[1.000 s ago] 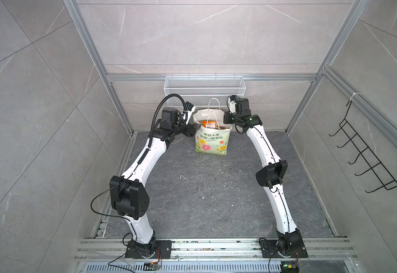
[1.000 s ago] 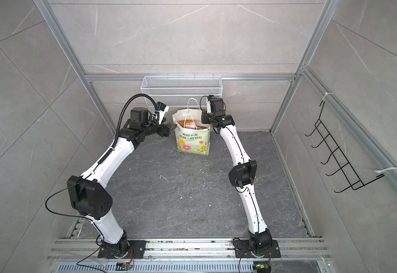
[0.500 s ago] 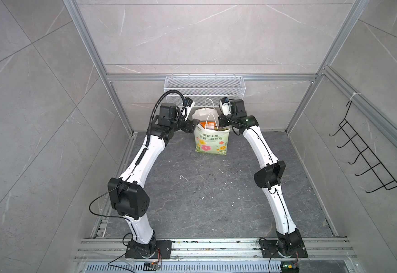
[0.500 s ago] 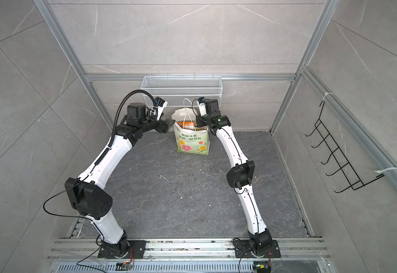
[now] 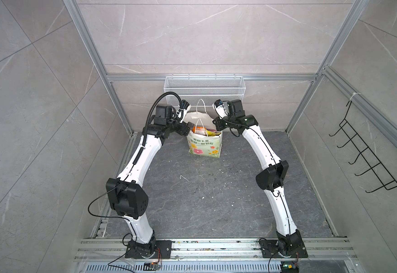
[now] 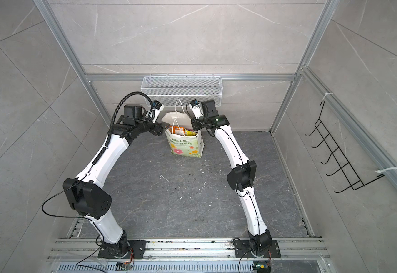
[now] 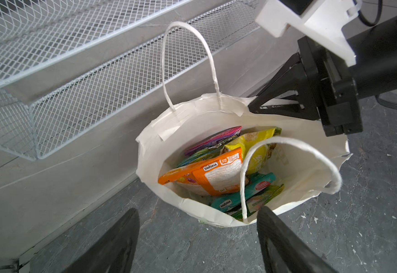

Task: Take the snacks out of the paper bag
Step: Move the paper bag to the top-center of the table.

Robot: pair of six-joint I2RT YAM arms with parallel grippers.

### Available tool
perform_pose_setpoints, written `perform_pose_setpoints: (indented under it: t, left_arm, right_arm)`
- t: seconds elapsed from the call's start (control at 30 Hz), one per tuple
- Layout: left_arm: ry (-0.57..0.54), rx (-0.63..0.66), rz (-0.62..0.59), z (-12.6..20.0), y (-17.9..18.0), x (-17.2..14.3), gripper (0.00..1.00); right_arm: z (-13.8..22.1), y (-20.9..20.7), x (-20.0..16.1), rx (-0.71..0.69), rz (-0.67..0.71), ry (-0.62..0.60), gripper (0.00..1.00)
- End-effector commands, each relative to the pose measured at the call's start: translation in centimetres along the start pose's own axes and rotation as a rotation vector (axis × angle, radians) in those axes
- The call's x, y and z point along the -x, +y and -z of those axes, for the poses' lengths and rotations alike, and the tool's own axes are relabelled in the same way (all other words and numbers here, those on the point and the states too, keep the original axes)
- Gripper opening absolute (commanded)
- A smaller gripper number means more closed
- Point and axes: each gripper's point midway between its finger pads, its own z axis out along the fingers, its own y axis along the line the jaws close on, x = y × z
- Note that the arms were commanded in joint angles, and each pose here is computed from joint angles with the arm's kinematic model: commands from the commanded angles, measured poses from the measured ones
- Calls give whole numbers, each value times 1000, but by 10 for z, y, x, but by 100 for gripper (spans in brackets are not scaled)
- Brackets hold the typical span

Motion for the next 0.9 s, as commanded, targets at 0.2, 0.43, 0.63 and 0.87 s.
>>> perform_pose_setpoints:
  t: [0.2,0.43,0.63,0.87]
  left_arm:
    - [1,37,-71,36,15,2,81]
    - [-42,-110,-111,43,-20,-2,81]
    - [0,-117,-104,37,-29,-15,80]
    - [-23,-154,-116,43,-41,-11,79]
  right_arm:
    - [59,35,31,15,139,-203,0]
    - [74,39,11,9,160,-154,0]
    - [94,38,7,-24,127,-137,0]
    - [118,55,-16,23,173,-125,0]
